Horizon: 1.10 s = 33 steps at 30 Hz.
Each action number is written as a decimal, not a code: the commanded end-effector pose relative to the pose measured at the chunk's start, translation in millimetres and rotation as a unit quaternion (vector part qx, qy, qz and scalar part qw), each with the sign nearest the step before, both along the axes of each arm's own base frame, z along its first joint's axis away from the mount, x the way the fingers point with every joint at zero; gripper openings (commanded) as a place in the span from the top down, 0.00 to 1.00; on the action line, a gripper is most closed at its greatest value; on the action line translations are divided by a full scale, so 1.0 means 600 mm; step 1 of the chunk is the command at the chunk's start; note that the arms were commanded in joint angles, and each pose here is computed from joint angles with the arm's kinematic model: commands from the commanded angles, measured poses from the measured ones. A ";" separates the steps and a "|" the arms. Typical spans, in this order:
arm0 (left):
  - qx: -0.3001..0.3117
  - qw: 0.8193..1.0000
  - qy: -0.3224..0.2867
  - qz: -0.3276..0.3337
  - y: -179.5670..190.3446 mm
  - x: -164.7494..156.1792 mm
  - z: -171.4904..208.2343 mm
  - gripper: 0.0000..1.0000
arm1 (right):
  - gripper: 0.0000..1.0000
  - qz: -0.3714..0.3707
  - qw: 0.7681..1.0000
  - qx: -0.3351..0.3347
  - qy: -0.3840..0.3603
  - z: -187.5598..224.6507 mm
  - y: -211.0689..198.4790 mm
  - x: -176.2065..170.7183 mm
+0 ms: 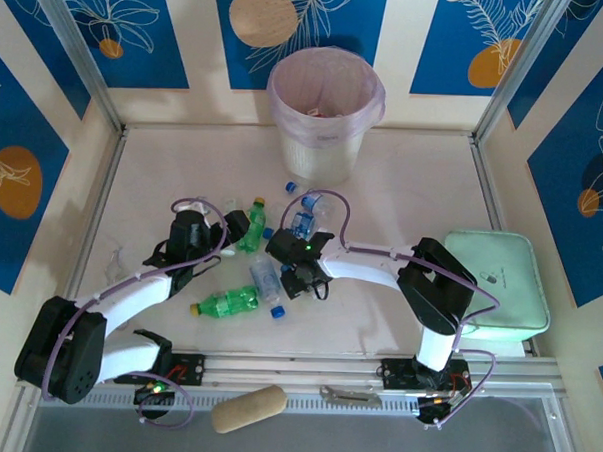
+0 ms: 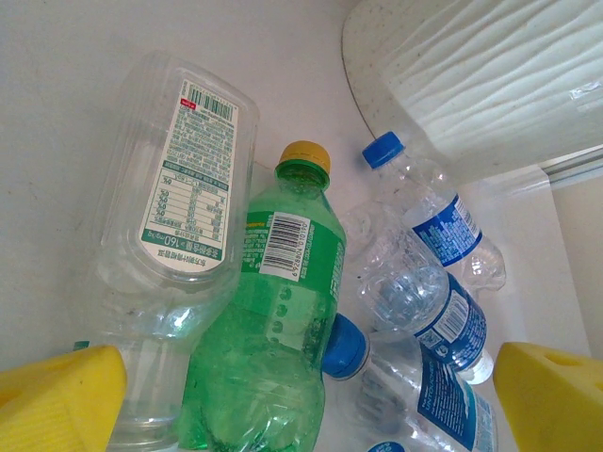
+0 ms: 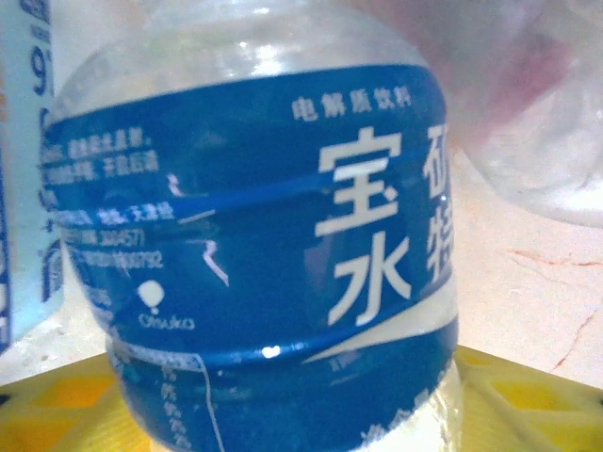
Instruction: Put the plastic bottles in the bin
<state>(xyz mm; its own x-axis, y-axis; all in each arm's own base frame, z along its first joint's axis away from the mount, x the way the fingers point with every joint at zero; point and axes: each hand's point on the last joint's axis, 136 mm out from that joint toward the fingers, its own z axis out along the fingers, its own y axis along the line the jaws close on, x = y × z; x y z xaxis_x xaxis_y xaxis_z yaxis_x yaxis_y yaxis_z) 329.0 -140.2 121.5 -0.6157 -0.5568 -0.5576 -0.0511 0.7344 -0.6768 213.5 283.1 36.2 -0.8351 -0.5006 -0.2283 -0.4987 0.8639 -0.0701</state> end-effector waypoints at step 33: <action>-0.026 0.999 -0.025 -0.003 -0.006 0.012 0.021 0.00 | 0.47 -0.042 0.839 0.535 -0.095 0.349 -0.032 0.114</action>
<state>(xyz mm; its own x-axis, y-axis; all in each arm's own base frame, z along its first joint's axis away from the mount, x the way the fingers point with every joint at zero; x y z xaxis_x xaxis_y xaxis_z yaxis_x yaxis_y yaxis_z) 332.1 -142.0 130.0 -0.5982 -0.5687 -0.5646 -0.0301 0.7200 -0.6934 268.1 259.9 192.2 -0.8302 0.0864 -0.5507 -0.3952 0.6054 0.6909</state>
